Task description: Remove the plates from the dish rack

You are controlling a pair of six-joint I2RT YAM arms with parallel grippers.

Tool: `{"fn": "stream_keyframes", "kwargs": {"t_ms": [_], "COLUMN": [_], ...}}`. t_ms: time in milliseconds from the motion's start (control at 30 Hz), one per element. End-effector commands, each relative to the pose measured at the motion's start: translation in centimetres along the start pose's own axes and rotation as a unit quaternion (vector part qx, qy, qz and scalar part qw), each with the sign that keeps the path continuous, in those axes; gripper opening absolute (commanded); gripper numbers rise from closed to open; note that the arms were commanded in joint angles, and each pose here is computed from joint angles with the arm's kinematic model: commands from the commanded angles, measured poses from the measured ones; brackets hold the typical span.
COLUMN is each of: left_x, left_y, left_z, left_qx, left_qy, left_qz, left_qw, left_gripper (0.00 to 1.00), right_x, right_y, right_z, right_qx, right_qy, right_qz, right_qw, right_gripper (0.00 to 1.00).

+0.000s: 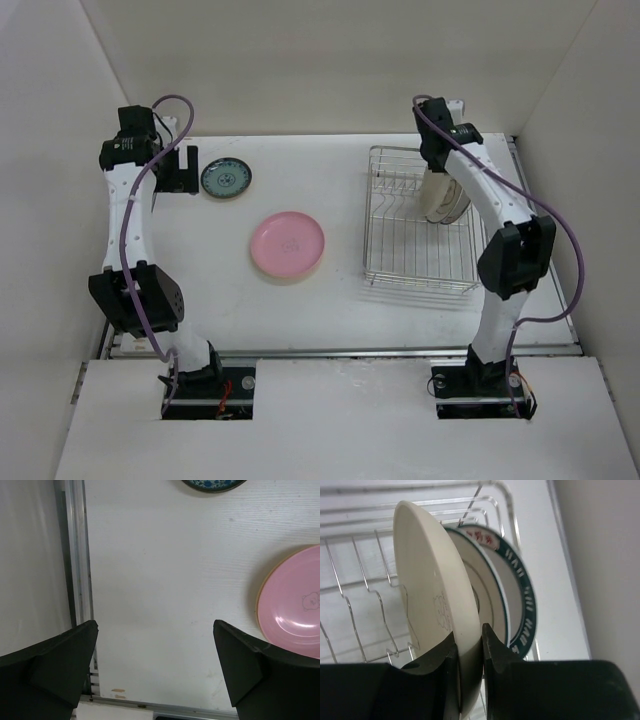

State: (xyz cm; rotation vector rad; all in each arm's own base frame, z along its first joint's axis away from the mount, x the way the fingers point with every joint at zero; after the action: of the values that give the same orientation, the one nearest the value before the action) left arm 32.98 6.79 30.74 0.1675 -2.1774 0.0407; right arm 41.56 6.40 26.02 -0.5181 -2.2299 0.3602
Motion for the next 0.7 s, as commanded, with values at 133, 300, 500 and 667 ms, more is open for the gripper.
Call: {"fn": "stream_keyframes", "kwargs": {"t_ms": [133,300,500,667], "left_x": [1.7,1.7,1.5,1.7], "left_y": [-1.0,-1.1,-1.2,-0.7], "left_z": [0.4,0.4,0.6,1.0], "left_qx": [0.011,0.021,0.021,0.021], "left_qy": [-0.008,-0.008,-0.004,0.002], "left_qz": [0.038,0.043,0.049,0.021], "left_qw": [0.999,0.999,0.999,1.0], "left_gripper": [1.0,1.0,1.0,1.0], "right_x": [12.0,17.8,18.8,18.8], "right_y": [-7.2,-4.3,9.8,19.2], "right_z": [-7.2,-7.7,-5.0,-1.6], "right_qx": [-0.085,-0.093,0.02,0.1], "right_qy": [-0.176,-0.249,-0.228,-0.15], "right_qz": [0.093,-0.001,-0.397,-0.593], "right_qw": [0.976,0.964,0.889,0.785], "right_gripper": [0.0,0.0,0.0,0.0]}}
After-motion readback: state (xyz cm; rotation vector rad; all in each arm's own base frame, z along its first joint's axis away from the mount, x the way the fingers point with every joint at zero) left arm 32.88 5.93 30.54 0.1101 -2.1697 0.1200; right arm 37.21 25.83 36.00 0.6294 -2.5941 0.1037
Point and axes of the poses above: each gripper's point midway between its finger pads, its own x axis back along the fingers, its own y axis along the line the jaws close on, z = x × y, the point moved 8 cm from there along x, back along the fingers, and after that the axes turned 6 degrees about x, right-handed, at the moved point
